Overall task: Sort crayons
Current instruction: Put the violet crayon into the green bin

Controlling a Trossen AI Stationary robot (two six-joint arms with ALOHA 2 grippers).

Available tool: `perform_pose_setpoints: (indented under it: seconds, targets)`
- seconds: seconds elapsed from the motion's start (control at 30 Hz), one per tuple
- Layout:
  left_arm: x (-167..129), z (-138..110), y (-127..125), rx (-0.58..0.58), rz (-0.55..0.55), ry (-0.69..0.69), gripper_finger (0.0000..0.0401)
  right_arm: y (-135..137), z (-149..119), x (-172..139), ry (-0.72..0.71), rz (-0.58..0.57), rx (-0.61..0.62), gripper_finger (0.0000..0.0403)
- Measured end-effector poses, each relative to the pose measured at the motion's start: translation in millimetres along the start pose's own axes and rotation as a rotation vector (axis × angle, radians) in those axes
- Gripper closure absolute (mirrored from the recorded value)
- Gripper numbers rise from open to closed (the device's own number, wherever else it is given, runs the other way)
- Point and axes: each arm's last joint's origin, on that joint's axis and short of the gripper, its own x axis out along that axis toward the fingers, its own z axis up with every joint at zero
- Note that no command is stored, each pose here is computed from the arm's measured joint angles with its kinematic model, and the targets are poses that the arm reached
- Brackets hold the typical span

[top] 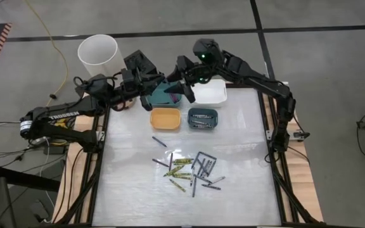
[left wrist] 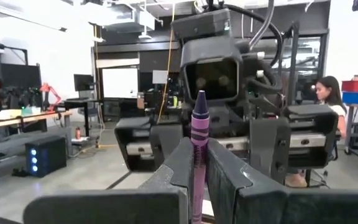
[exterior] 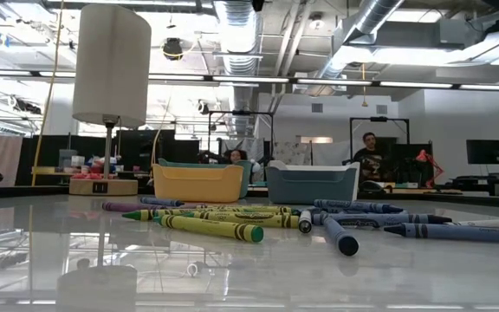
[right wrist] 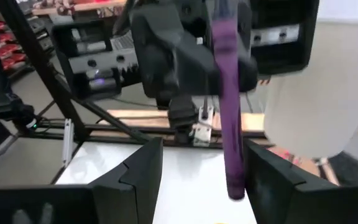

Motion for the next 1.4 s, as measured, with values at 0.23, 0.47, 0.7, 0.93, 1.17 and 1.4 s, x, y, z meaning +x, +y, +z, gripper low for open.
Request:
perform_pose_setpoints:
  seconds: [0.23, 0.47, 0.7, 0.93, 1.17, 1.4]
  targets:
    - [0.0, -0.5, 0.0, -0.004, 0.0, 0.006, 0.0388, -5.5, 3.2, -3.4, -0.032, -0.027, -0.007, 0.0204]
    - [-0.1, -3.8, 0.3, -0.001, 0.0, 0.04, 0.0388, -8.3, 1.9, -3.8, -0.016, -0.123, 0.0, 0.0291]
    - [-0.2, -4.6, 1.0, -0.001, 0.024, 0.047, 0.0387, -9.2, 0.4, -4.6, -0.001, -0.121, -0.006, 0.0393]
    - [-0.9, -11.0, 1.6, -0.001, 0.053, 0.115, 0.0338, -9.3, -0.2, -4.5, 0.005, -0.133, 0.011, 0.0398]
    - [-3.4, -22.0, 2.4, -0.026, 0.083, 0.233, 0.0249, -24.1, -1.2, -12.9, 0.006, -0.248, 0.033, 0.0401]
    - [-8.7, -35.6, 7.3, -0.025, 0.254, 0.372, 0.0201, -45.7, -5.3, -23.0, 0.01, -0.318, 0.063, 0.0402]
